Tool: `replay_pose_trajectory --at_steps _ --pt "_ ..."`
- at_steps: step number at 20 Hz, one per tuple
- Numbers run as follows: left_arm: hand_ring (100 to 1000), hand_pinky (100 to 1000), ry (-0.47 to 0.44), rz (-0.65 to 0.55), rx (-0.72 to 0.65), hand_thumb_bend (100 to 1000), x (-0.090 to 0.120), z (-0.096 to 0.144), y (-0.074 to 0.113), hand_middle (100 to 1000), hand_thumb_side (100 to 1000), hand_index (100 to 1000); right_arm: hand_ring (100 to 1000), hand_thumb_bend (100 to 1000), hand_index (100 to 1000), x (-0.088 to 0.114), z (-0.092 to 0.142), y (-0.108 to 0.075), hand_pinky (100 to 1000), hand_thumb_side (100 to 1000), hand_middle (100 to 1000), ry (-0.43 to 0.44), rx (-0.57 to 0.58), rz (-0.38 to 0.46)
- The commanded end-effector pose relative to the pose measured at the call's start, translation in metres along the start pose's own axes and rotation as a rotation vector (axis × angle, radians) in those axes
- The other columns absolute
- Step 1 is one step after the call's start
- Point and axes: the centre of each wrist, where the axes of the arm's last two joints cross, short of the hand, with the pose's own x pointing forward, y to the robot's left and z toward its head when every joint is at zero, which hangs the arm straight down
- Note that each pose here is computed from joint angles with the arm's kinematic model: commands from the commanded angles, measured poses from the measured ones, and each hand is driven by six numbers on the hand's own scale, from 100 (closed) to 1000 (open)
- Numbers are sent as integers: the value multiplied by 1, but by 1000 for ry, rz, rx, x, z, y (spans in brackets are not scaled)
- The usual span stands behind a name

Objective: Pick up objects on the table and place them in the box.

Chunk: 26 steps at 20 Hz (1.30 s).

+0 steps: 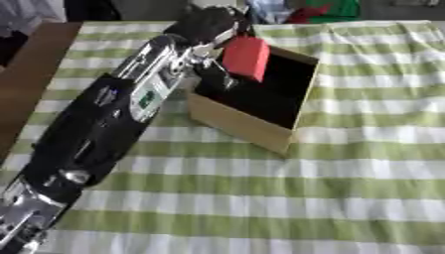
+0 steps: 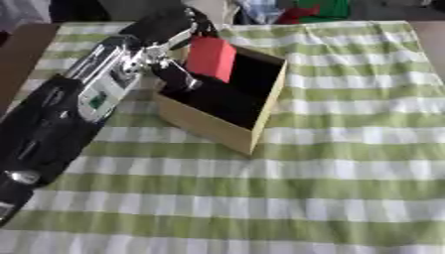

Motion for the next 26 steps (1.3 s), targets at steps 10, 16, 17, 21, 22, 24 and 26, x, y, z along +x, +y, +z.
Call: replay_pose_trajectory --at_steps 10,16,17,21,22,24,26 --pt "816 546 58 -113 25 723 -8 -5 11 768 100 952 728 100 880 7 -2 -2 891 616 713 -24 -4 -5" --pt "799 540 60 -110 105 673 -1 -3 20 756 100 940 728 100 880 7 -2 -3 892 616 713 -21 -5 -5" --pt "795 541 56 -103 123 663 0 -3 22 752 100 937 728 100 880 7 -2 -3 892 616 713 -20 -5 -5" --pt "772 549 33 -56 212 614 9 3 38 728 100 926 728 100 880 6 -2 -3 892 615 713 -20 -6 -3" --pt "760 556 27 -41 240 589 12 5 44 716 100 919 728 100 880 7 -2 -3 891 615 713 -20 -7 -3" --pt "739 572 13 -3 320 554 18 14 59 696 100 905 728 100 880 7 -2 -3 891 613 712 -23 -8 -2" --pt "719 599 5 40 397 513 24 25 73 678 100 892 728 100 879 7 -3 -4 891 611 712 -27 -11 1"
